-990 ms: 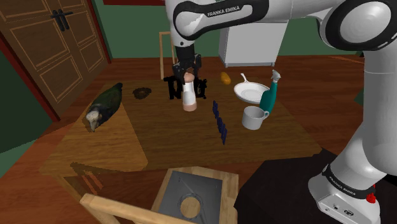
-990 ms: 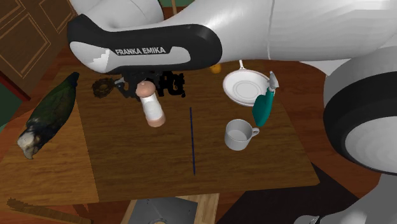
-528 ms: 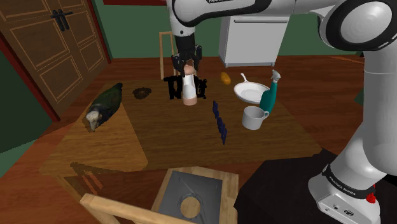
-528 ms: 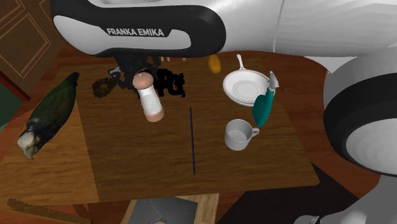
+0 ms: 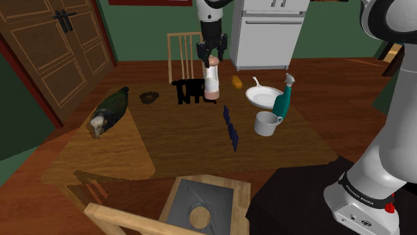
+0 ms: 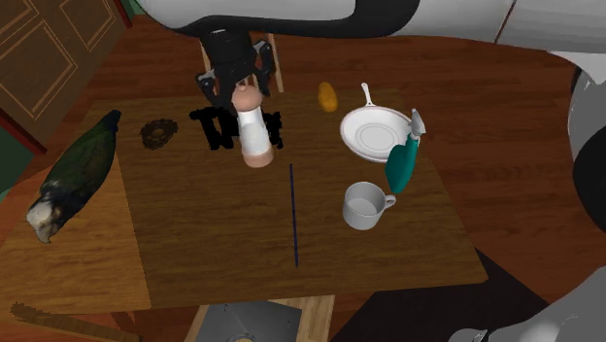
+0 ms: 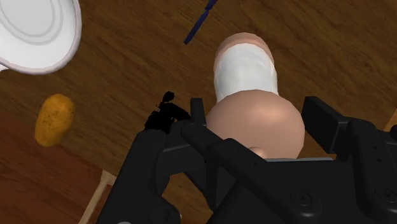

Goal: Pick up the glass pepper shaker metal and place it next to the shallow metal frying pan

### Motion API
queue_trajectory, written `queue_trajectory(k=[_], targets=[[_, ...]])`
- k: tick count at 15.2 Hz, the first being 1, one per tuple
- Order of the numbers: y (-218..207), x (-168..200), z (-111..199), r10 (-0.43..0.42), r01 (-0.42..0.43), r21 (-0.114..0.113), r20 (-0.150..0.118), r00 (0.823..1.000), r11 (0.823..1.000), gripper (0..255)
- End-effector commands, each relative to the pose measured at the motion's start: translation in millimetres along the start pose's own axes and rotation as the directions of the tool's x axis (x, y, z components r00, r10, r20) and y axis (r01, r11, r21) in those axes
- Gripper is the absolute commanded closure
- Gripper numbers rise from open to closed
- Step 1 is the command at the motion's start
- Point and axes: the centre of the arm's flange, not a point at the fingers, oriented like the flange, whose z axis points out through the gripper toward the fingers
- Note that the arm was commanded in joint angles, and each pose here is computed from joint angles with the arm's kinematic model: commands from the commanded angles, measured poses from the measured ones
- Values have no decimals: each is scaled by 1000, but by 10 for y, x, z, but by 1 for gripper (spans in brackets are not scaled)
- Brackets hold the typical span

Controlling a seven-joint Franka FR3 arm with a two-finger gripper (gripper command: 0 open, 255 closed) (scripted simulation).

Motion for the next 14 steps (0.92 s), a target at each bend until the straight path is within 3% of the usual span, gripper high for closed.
queue_trajectory(k=[1, 14], targets=[[258, -89, -85, -1, 1, 0, 0, 1000, 1000, 255], [1781, -609, -679, -1, 1, 0, 0, 1000, 1000, 255]])
